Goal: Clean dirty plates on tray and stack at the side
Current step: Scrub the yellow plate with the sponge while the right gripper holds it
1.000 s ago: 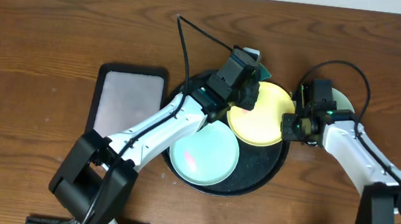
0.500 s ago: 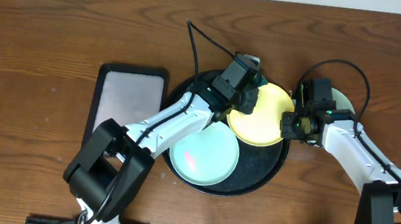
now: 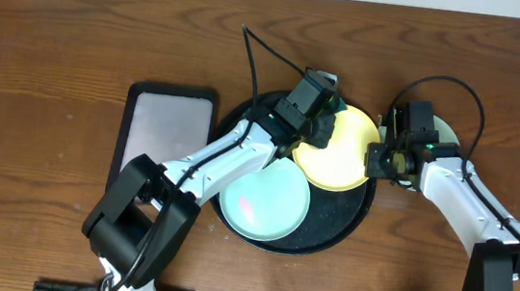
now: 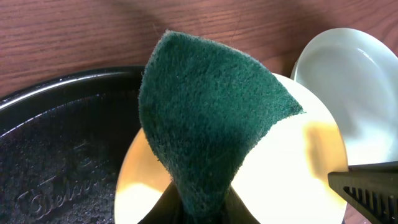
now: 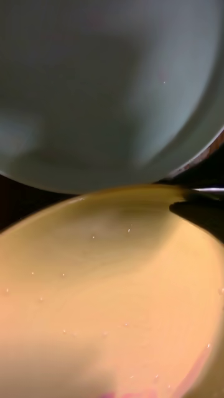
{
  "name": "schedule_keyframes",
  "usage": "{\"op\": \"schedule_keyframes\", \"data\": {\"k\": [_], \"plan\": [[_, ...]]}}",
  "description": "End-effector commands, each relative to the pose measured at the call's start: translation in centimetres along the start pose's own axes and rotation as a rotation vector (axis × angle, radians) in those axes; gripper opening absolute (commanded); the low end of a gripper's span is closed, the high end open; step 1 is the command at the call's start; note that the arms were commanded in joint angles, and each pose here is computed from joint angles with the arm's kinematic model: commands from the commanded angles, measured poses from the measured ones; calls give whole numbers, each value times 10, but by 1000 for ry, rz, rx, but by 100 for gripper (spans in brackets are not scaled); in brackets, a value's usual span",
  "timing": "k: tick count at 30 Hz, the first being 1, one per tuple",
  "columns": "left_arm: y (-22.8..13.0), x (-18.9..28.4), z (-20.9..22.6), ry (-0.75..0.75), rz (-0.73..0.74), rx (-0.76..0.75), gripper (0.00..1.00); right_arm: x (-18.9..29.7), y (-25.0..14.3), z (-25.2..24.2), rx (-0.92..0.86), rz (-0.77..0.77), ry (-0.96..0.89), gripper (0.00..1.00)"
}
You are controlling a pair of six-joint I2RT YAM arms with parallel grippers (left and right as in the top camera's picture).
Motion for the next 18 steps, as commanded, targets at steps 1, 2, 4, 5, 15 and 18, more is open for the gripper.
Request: {"op": "schedule_keyframes", "data": {"k": [1,2,4,5,15,18], "plan": [[13,7,-2,5,-38,-27,7,8,6,2,3,-24,14,14],[13,7,-2,5,-38,-27,7,8,6,2,3,-25,14,14],[13,7,-2,6,-37,-27,8,8,6,2,3,-24,14,9],[13,7,-2,6,-37,-27,7,8,5,2,3,-24,14,8],[-1,-18,2,12,6,-52,7,7,5,2,3,-21,12,1],[-3,-25,2,12,5,-52,7,7,5,2,3,-20,13,1]]}}
Point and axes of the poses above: each gripper's point midway between its finger pads, its own x axis back along the fingers, its own z axis along the line the jaws close on, y = z × x, the point moved 6 cm from there along x, back along the fingers, and after that the axes turned 14 degrees about -x, right-handed, at the moved point
